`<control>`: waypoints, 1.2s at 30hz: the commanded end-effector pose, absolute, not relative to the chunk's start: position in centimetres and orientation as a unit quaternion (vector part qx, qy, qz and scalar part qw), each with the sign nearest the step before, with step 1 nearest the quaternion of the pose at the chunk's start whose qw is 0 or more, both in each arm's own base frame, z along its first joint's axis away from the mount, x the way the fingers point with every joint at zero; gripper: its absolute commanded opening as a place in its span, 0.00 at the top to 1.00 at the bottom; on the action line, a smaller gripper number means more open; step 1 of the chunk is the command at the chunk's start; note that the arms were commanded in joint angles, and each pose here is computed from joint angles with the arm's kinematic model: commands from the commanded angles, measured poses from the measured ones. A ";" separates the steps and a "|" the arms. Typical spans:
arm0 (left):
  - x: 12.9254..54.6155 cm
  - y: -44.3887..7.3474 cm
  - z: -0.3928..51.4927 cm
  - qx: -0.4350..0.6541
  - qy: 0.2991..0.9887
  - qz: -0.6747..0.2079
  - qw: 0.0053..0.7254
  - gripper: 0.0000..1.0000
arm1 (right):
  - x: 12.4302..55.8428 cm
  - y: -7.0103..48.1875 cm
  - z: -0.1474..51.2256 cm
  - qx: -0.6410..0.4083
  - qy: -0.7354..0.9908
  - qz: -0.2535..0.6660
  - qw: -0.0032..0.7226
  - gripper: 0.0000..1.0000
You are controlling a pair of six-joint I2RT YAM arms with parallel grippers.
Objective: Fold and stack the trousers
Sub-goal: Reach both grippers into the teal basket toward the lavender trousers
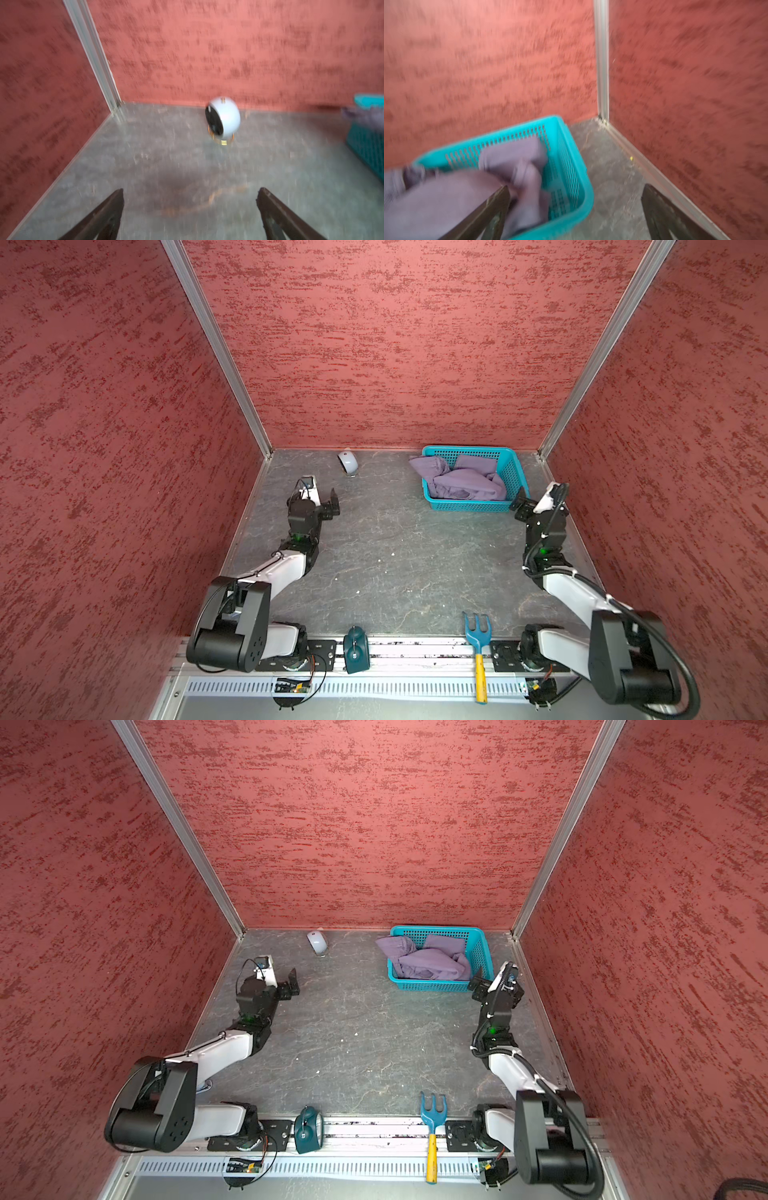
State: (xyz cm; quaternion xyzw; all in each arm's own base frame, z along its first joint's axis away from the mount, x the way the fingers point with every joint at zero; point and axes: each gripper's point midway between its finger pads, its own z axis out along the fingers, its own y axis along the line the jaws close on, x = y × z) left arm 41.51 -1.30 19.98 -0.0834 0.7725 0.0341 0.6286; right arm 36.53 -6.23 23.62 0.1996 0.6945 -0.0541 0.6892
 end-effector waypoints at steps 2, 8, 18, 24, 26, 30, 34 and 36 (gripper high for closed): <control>38.0 3.1 19.8 -0.306 0.788 0.123 0.520 0.01 | 33.5 -7.5 20.8 0.278 0.740 -0.073 0.608 0.01; 39.5 -1.3 21.6 -0.272 0.821 -0.003 0.503 0.01 | 32.9 -7.5 19.7 0.268 0.801 -0.104 0.526 0.01; 42.9 -13.9 21.0 -0.108 0.872 -0.163 0.449 0.12 | 41.0 0.7 20.7 0.179 0.873 0.070 0.448 0.01; 43.8 -21.8 18.8 -0.040 0.890 -0.224 0.394 0.14 | 46.2 4.6 21.0 0.128 0.889 0.112 0.425 0.01; 43.8 -24.0 17.9 -0.027 0.896 -0.240 0.372 0.14 | 47.6 5.8 20.0 0.116 0.895 0.129 0.411 0.01; 44.2 -27.8 15.4 -0.004 0.907 -0.258 0.331 0.16 | 50.0 7.1 15.6 0.111 0.914 0.140 0.363 0.01; 44.9 -30.2 12.7 -0.003 0.916 -0.272 0.294 0.18 | 51.1 7.5 11.3 0.117 0.929 0.141 0.323 0.01; 45.4 -31.6 11.5 -0.002 0.917 -0.289 0.273 0.21 | 51.8 7.8 9.5 0.112 0.933 0.143 0.311 0.01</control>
